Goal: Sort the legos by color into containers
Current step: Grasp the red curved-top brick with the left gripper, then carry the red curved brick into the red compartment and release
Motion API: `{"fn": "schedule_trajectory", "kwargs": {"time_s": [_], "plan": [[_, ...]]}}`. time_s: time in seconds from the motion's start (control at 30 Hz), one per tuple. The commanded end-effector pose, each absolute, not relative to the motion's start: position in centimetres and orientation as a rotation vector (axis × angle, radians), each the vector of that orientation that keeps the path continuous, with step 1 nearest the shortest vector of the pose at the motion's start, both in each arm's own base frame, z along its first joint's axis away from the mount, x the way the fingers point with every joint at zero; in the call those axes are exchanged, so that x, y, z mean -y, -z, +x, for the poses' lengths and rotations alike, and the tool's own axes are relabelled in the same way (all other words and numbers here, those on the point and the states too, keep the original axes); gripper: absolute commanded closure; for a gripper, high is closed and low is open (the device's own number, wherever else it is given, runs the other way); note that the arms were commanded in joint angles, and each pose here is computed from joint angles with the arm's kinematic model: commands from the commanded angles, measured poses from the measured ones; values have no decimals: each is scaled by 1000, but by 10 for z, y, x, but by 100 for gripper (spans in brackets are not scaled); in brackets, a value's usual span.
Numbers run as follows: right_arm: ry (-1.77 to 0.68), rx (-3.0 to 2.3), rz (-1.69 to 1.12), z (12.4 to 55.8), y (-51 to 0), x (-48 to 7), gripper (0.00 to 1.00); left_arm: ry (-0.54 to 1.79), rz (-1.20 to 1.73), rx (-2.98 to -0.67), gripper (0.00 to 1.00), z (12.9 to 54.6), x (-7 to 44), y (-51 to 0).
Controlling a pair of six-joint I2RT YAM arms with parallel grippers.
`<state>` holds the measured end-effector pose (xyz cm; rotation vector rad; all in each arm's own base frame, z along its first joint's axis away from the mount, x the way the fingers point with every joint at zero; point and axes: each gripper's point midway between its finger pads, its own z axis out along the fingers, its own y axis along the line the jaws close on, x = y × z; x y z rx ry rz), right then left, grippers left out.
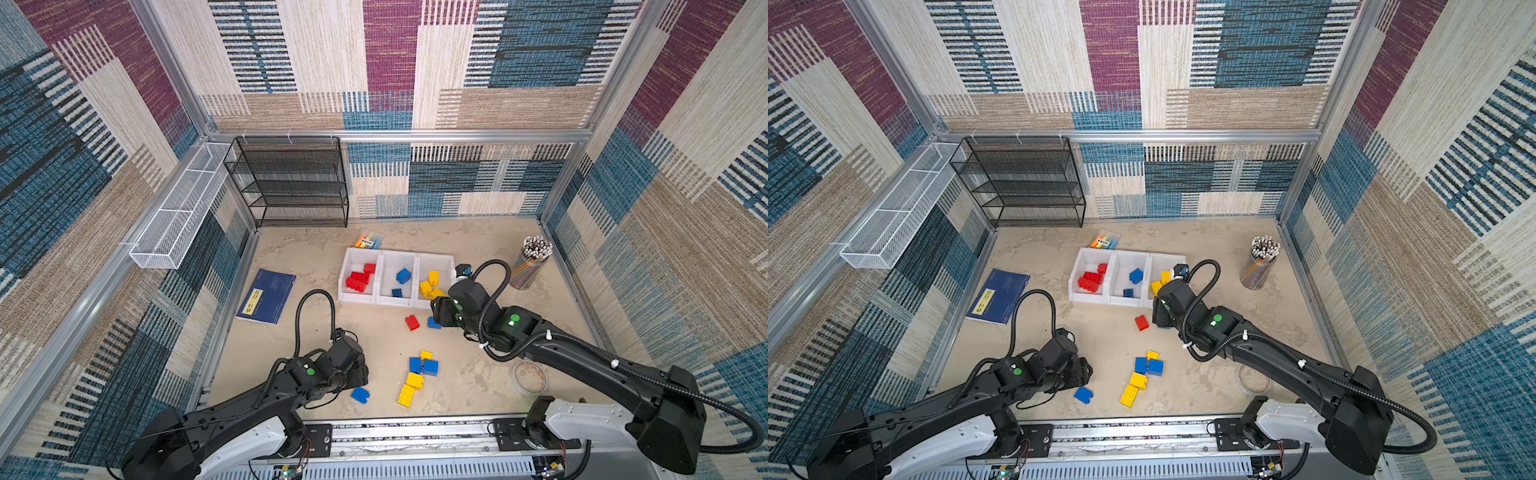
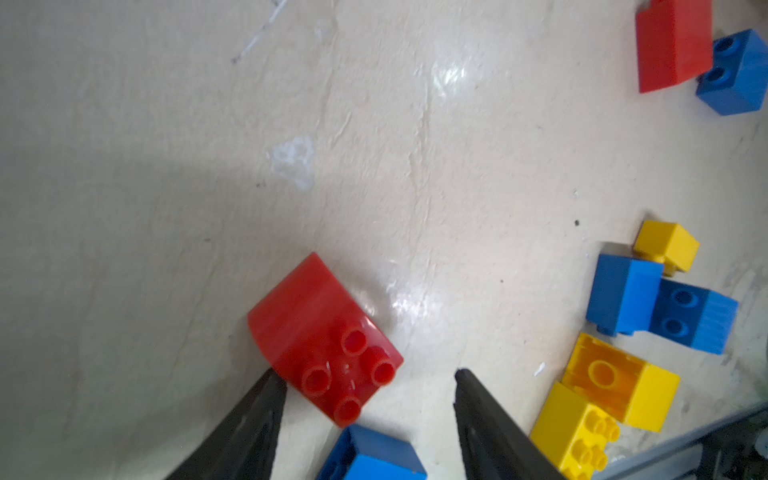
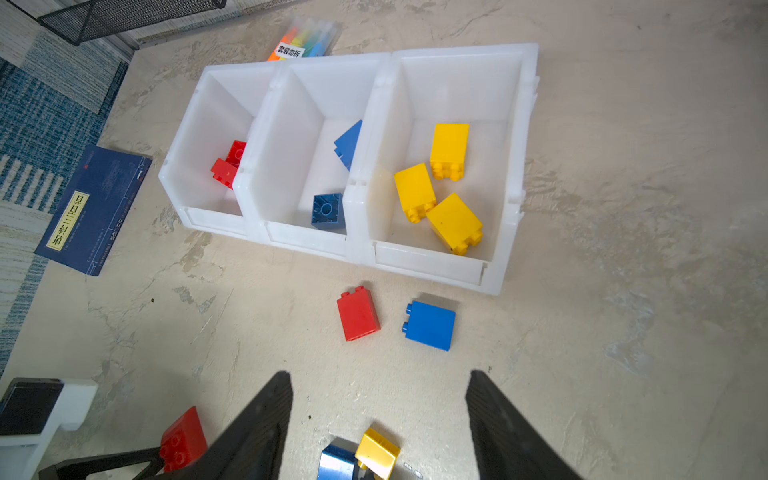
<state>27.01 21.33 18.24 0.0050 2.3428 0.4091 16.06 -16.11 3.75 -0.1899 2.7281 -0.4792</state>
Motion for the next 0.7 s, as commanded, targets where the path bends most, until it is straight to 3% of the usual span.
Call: {"fn": "schedule_trajectory", "kwargs": {"time_s": [0.0, 0.37, 0.67], "plan": [[-411, -2343, 46, 268, -181, -209, 31, 453, -154, -2679, 32, 175, 166, -42], [-424, -2351, 68, 263, -177, -204, 31, 303, -31, -2764, 39, 176, 166, -28], [-427, -2360, 73, 261, -173, -204, 32, 262, 43, -2810, 56, 178, 172, -14]]}}
